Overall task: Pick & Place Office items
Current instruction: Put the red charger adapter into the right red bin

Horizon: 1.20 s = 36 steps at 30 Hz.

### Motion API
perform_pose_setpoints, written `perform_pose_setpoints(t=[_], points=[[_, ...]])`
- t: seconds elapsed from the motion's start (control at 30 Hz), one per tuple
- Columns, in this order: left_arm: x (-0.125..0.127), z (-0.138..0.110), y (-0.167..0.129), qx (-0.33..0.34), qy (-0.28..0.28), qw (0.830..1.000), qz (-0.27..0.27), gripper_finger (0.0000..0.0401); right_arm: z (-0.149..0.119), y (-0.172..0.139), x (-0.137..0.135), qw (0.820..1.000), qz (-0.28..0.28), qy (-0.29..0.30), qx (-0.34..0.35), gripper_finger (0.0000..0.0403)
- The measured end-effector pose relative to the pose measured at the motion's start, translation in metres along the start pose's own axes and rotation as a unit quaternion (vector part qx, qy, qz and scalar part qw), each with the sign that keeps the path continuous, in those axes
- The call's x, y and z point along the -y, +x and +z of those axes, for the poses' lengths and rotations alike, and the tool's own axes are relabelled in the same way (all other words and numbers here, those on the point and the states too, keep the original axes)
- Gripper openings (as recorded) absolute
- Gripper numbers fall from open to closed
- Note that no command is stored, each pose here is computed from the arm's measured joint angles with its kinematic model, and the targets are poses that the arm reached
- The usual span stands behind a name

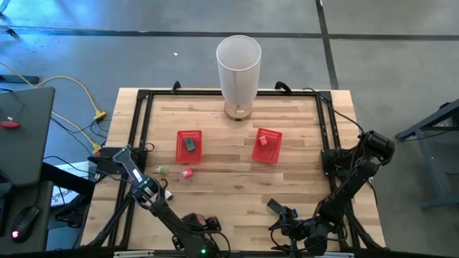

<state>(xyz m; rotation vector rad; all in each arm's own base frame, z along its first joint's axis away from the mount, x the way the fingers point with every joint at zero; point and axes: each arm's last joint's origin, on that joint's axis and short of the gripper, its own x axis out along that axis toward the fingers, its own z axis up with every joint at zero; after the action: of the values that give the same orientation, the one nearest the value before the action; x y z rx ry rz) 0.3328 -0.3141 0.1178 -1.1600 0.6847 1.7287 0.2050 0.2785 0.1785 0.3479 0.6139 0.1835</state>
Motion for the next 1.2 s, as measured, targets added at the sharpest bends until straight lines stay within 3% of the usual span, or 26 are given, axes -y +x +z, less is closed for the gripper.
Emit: perform_pose_setpoints(t=[0.57, 0.87, 1.2], points=[[0.000, 0.008, 0.020, 0.050, -0.035, 0.998, 0.025, 0.0397, 0.000, 0.000, 0.000, 1.000, 0.000, 0.000, 0.000, 0.0301], [0.007, 0.010, 0.023, 0.047, -0.085, 0.994, 0.056, 0.0397, 0.000, 0.000, 0.000, 1.000, 0.000, 0.000, 0.000, 0.0301], [0.009, 0.008, 0.017, 0.035, -0.094, 0.993, 0.055, 0.0397, 0.000, 0.000, 0.000, 1.000, 0.000, 0.000, 0.000, 0.0301]])
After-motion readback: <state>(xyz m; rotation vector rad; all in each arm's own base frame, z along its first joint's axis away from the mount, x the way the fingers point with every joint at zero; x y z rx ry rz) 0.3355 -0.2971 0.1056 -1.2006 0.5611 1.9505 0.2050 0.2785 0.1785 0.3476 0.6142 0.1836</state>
